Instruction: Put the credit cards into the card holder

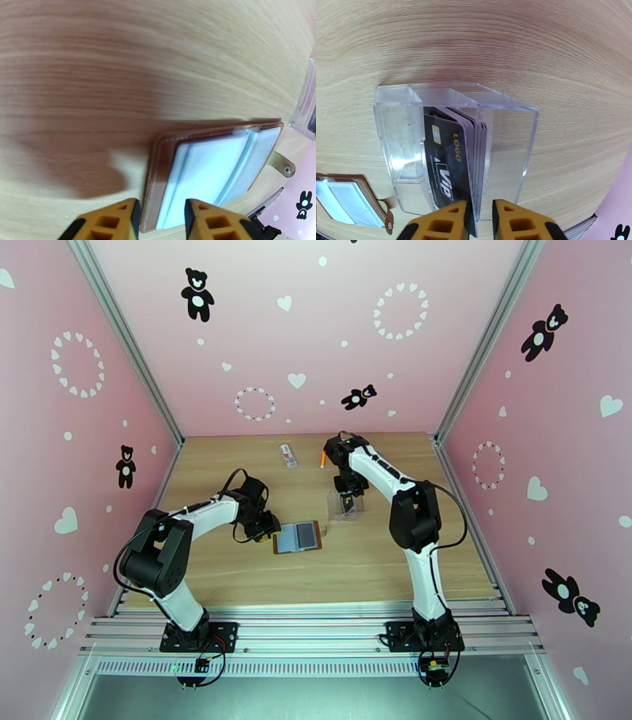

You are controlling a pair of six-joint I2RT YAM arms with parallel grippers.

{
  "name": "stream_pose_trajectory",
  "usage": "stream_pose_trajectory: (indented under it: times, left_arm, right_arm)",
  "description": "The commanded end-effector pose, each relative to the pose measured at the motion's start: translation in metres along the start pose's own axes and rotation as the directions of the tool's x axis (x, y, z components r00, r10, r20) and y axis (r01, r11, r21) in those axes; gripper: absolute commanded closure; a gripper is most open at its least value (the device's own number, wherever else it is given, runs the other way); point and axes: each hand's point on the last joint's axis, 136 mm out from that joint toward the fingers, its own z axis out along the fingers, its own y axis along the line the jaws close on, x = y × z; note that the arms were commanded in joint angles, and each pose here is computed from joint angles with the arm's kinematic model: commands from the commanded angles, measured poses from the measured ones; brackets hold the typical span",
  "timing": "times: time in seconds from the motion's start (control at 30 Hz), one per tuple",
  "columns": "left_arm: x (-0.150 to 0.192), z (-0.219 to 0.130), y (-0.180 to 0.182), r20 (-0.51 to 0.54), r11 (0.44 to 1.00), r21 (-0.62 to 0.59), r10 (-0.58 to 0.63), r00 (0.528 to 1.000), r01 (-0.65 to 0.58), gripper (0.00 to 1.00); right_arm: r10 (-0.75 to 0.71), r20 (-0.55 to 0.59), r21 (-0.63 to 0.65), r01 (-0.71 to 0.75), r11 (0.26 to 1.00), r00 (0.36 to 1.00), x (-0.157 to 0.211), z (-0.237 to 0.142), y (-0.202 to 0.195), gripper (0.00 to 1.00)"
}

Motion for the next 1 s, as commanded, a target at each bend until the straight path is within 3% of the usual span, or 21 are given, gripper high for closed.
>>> stream_pose_trajectory:
  times: [0.0,0.33,0.77,0.8,0.9,0.97]
  left_arm:
    - [-0.003,0.001,-0.003,-0.007,1.0,0.003,0.008,1.0,-0.008,0.64]
    - [-0.004,0.002,-0.003,-0.01,1.0,0.0,0.012,1.0,-0.012,0.64]
    - [-0.005,0.003,-0.003,-0.013,1.0,-0.003,0.018,1.0,-0.018,0.64]
    - [-0.005,0.003,-0.003,-0.014,1.0,-0.002,0.017,1.0,-0.017,0.64]
    - [-0.006,0.003,-0.004,-0.012,1.0,0.001,0.018,1.0,-0.018,0.64]
    - [-0.005,0.003,-0.004,-0.014,1.0,0.002,0.018,1.0,-0.018,0.64]
  right_arm:
    - [0.001,0.0,-0.011,-0.001,1.0,1.0,0.005,-0.012,-0.008,0.83]
    - [0.002,-0.001,-0.056,-0.002,0.998,1.0,0.004,-0.009,0.001,1.0]
    - [0.012,0.019,-0.13,-0.01,0.991,1.0,-0.002,-0.013,0.014,1.0]
    - [0.02,0.024,-0.105,-0.017,0.994,1.0,-0.004,-0.012,0.009,0.95]
    - [0.04,0.022,-0.08,-0.038,0.996,0.999,-0.005,-0.011,0.001,0.65]
    - [0.043,0.01,-0.059,-0.043,0.997,0.999,-0.003,-0.007,-0.004,0.57]
